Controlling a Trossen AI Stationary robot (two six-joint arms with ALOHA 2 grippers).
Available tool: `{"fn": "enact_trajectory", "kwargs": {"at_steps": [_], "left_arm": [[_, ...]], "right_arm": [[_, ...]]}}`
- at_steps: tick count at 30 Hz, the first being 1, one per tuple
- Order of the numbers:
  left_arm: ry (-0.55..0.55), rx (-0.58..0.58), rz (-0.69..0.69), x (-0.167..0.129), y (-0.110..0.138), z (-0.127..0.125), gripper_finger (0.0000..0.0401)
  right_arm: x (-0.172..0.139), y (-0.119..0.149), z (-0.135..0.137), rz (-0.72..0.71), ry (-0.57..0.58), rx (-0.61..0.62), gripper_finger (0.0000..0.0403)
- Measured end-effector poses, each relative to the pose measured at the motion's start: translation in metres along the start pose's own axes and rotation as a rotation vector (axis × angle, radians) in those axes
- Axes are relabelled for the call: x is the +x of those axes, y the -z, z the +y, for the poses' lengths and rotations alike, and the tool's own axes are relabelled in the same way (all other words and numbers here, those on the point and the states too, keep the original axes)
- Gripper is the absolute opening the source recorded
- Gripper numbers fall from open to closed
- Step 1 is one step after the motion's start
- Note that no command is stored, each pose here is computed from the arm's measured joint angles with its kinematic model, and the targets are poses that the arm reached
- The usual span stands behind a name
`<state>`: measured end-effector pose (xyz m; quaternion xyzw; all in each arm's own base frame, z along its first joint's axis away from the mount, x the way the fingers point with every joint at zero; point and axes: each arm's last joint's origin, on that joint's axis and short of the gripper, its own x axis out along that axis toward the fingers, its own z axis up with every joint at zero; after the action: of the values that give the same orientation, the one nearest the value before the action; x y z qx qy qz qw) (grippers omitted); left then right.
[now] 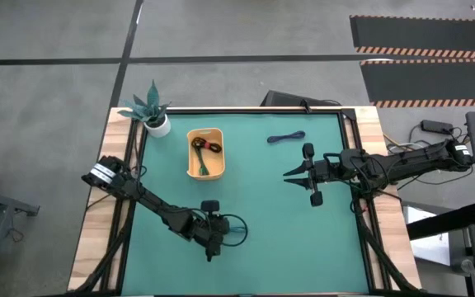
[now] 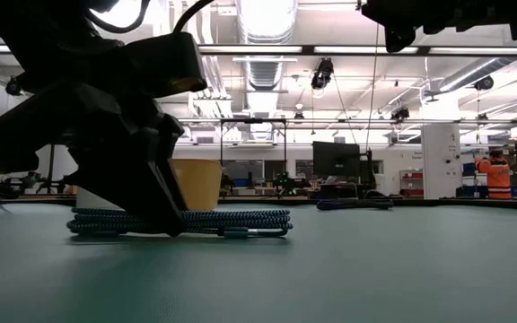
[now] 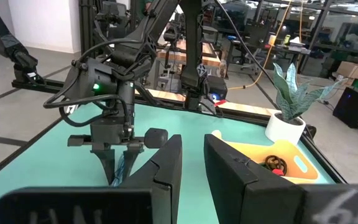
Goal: Pick and place USB-C Cables
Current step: Put the blue USB cable into the yellow bin
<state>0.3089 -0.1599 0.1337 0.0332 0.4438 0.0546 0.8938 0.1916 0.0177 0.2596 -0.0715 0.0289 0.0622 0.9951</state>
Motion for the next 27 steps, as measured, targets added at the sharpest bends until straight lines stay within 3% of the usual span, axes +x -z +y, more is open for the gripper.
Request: {"fn": "enact_trajectory", "kwargs": {"at_steps": [13,27], "left_arm": [[0.033,-0.001,0.016,0.000,0.000,-0.001,0.0026],[0.023,-0.023,-0.029,-0.019,-0.011,0.006,0.0025]], "right_arm": [[0.000,0.000,0.000,0.000,0.000,0.000,0.0059],[0.000,0.000,0.000,0.003,0.000,0.000,0.0059]]}}
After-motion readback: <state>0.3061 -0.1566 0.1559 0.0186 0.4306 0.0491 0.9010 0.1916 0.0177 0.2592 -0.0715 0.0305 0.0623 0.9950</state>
